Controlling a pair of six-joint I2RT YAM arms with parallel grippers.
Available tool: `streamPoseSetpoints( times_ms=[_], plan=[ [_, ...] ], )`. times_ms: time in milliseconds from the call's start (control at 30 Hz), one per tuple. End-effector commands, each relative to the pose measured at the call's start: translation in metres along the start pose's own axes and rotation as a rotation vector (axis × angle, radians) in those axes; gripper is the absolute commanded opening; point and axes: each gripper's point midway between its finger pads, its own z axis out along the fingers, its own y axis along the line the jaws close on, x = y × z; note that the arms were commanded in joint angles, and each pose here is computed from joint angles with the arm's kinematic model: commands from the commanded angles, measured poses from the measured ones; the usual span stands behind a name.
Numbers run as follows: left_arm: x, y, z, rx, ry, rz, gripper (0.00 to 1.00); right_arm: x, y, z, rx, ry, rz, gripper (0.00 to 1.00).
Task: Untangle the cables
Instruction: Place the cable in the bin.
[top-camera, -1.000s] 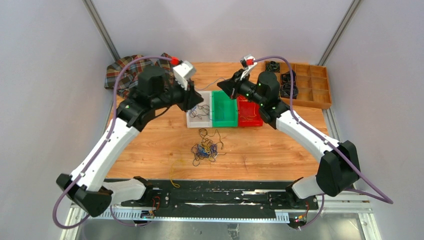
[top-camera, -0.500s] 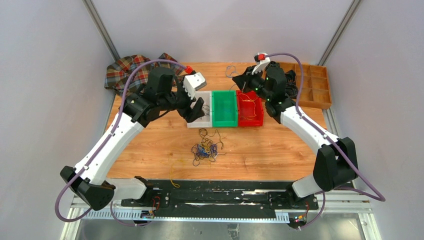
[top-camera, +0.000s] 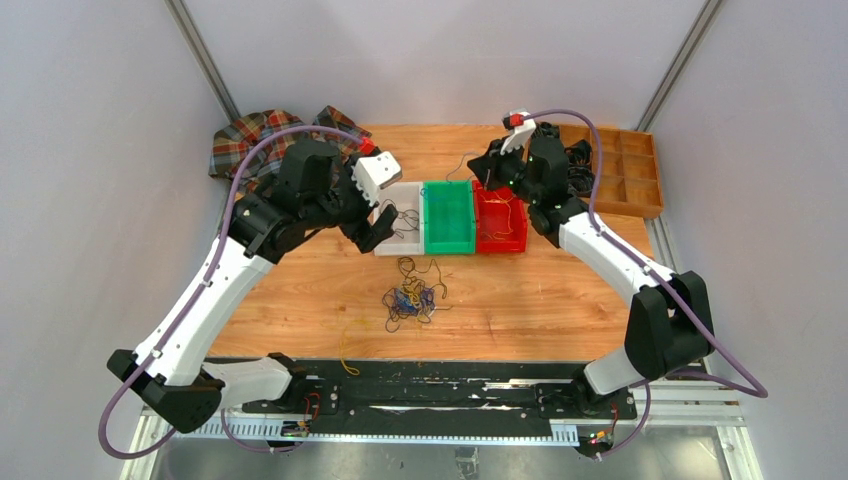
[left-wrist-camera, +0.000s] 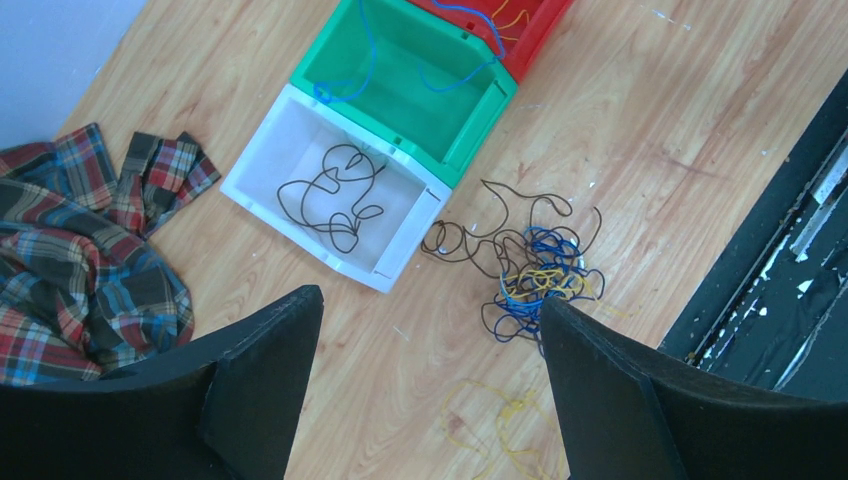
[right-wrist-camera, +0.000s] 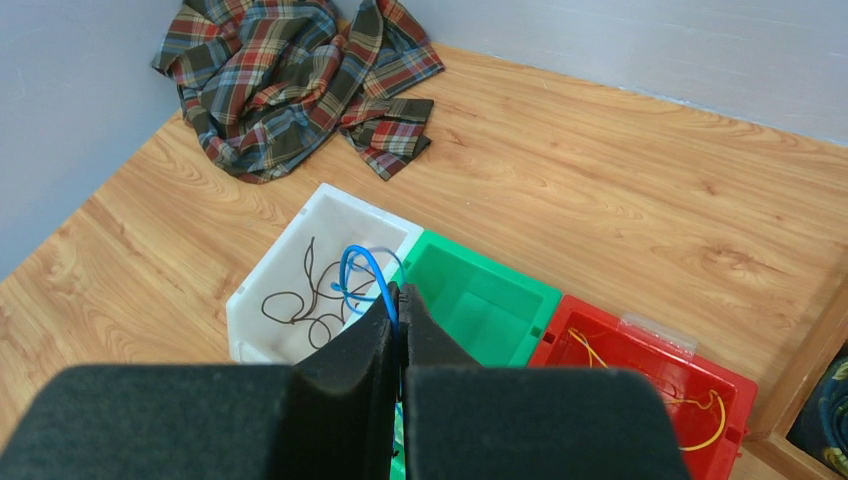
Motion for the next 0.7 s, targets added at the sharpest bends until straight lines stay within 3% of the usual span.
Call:
streamPoseSetpoints(
  times_ms=[0, 667],
  plan=[
    [-0.009, 0.002, -0.016, -0.033, -0.033, 0.03, 0.85, 0.001, -0.006, -0.008, 0.021, -0.004, -0.028, 0.01],
    [-0.011, 0.003, -0.024, -0.045, -0.052, 0.068, 0.85, 0.028, 0.002, -0.025, 0.011, 0.032, -0.024, 0.01]
  ],
)
